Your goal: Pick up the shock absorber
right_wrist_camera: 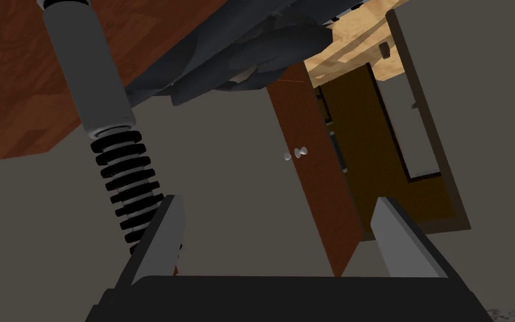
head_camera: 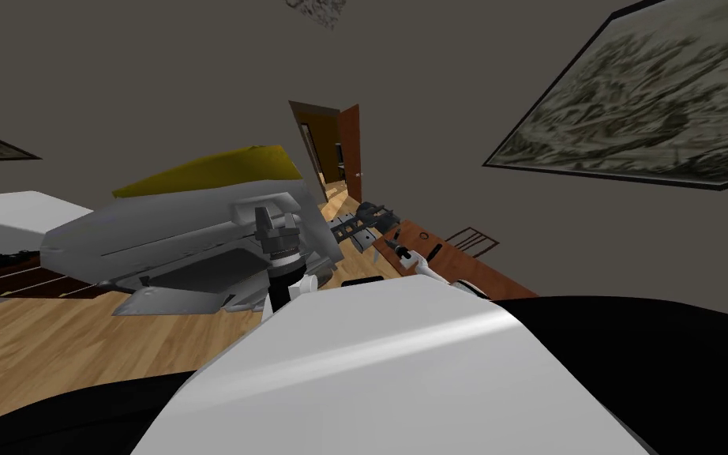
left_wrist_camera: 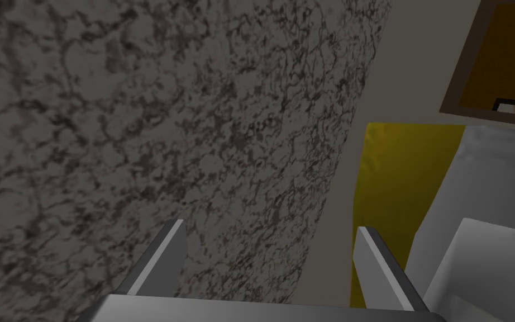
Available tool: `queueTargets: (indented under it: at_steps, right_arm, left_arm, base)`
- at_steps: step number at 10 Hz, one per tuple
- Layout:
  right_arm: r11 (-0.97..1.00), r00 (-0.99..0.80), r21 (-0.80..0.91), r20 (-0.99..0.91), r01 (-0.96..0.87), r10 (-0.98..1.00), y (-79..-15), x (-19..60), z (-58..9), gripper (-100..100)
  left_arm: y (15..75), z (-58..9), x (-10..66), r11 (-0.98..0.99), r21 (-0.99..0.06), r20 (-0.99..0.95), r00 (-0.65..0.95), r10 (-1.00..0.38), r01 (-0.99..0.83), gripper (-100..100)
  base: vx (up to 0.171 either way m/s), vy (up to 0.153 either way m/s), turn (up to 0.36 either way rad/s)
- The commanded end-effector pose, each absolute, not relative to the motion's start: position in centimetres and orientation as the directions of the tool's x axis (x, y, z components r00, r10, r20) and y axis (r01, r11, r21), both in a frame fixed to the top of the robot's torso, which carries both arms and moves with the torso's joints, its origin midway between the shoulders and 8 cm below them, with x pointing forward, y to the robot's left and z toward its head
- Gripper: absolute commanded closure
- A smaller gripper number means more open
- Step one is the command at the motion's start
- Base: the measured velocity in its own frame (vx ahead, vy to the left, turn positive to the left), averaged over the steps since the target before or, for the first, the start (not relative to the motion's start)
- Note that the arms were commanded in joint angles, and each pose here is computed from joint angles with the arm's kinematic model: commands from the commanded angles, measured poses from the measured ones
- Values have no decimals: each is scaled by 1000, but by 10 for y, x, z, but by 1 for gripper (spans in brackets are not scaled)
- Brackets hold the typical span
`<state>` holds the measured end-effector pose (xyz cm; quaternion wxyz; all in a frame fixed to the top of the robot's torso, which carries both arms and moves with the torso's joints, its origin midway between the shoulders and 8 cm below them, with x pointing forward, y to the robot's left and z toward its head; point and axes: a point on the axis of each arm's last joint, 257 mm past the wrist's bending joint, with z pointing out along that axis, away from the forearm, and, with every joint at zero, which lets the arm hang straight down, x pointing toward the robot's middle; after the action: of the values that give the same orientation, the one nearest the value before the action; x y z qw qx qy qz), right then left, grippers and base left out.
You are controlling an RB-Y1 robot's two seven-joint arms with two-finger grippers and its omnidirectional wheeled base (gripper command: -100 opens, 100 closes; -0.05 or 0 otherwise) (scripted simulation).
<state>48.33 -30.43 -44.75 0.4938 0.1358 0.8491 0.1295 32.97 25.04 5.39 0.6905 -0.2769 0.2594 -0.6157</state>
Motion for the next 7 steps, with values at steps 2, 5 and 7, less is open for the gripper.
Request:
queueTargets:
  at_steps: [2, 5, 7]
  right_arm:
    - [948, -510, 296, -801, 116, 312, -317, 481, -462, -100]
    - [971, -560, 201, -793, 129, 239, -341, 476, -479, -100]
    - [984, -603, 111, -779, 139, 174, -366, 471, -490, -100]
  left_arm:
    - [250, 54, 330, 88, -702, -17, 107, -994, 707, 0]
    - [250, 54, 330, 88, -702, -17, 107, -994, 707, 0]
    - [250, 54, 330, 88, -702, -17, 107, -994, 707, 0]
  base:
    - [6, -20, 80]
    - [8, -21, 90]
    - [21, -34, 154]
